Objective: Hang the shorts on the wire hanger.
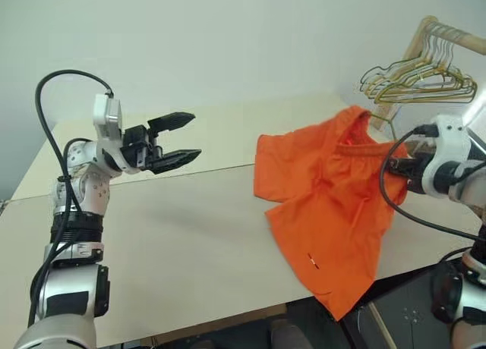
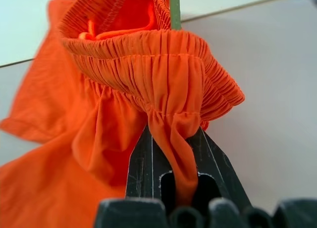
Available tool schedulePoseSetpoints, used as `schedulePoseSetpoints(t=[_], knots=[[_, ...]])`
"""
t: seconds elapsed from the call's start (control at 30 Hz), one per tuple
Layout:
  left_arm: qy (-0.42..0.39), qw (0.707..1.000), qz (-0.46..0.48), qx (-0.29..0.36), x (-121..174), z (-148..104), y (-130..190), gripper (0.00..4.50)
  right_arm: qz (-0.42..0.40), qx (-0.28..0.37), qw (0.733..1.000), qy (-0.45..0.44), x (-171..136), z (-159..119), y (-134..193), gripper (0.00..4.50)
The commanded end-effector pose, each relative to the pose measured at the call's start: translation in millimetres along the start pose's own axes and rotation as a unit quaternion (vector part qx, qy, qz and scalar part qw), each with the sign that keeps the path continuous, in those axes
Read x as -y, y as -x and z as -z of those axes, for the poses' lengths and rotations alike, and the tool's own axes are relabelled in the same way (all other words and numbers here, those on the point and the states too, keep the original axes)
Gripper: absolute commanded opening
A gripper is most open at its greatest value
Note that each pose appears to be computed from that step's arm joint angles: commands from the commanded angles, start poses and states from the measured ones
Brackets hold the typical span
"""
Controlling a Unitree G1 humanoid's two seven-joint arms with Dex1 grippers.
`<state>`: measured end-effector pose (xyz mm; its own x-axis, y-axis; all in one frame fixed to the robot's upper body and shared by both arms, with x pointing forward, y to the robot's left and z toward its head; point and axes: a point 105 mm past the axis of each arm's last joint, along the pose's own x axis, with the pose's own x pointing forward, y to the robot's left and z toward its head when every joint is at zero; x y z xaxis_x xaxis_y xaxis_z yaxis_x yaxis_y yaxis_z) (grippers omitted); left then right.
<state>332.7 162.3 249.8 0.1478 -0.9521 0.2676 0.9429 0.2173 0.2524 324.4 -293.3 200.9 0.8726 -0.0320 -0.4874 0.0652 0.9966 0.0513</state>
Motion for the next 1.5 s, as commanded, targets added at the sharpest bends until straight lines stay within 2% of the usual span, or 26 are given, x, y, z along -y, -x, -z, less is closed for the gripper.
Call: schedulePoseSetpoints(t=[0.03,0.2,0.37,0.47,0.8,0.93,1.23,1.5], knots=[[-0.028,0.999,0.009,0.019,-3.7,-19.4,-7.7,4.47,0.127,0.018,0.992,-0.011,35.1,-7.0,12.8,0.00],[-0.037,0.997,-0.017,0.061,-12.6,-26.7,-12.7,4.47,0.275,0.050,0.957,-0.079,65.0,-19.1,26.6,0.00],[-0.055,0.991,-0.073,0.100,-15.6,-28.3,-19.1,4.47,0.345,0.071,0.930,-0.104,73.2,-21.8,30.2,0.00],[-0.052,0.990,-0.081,0.105,-6.0,-25.4,-23.1,4.47,0.371,0.089,0.917,-0.119,79.8,-26.9,30.9,0.00],[-0.064,0.993,-0.094,0.001,18.0,-2.0,-36.4,4.47,0.366,0.133,0.905,-0.173,108.6,-65.4,27.2,0.00],[-0.073,0.993,-0.087,-0.035,24.7,3.6,-38.1,4.47,0.367,0.137,0.900,-0.192,122.8,-72.7,24.1,0.00],[-0.064,0.995,-0.076,-0.027,32.8,7.0,-40.1,4.47,0.299,0.120,0.901,-0.290,144.1,-75.4,5.1,0.00],[-0.058,0.995,-0.077,-0.033,34.7,12.5,-39.3,4.47,0.301,0.120,0.887,-0.328,156.1,-68.2,-2.1,0.00]])
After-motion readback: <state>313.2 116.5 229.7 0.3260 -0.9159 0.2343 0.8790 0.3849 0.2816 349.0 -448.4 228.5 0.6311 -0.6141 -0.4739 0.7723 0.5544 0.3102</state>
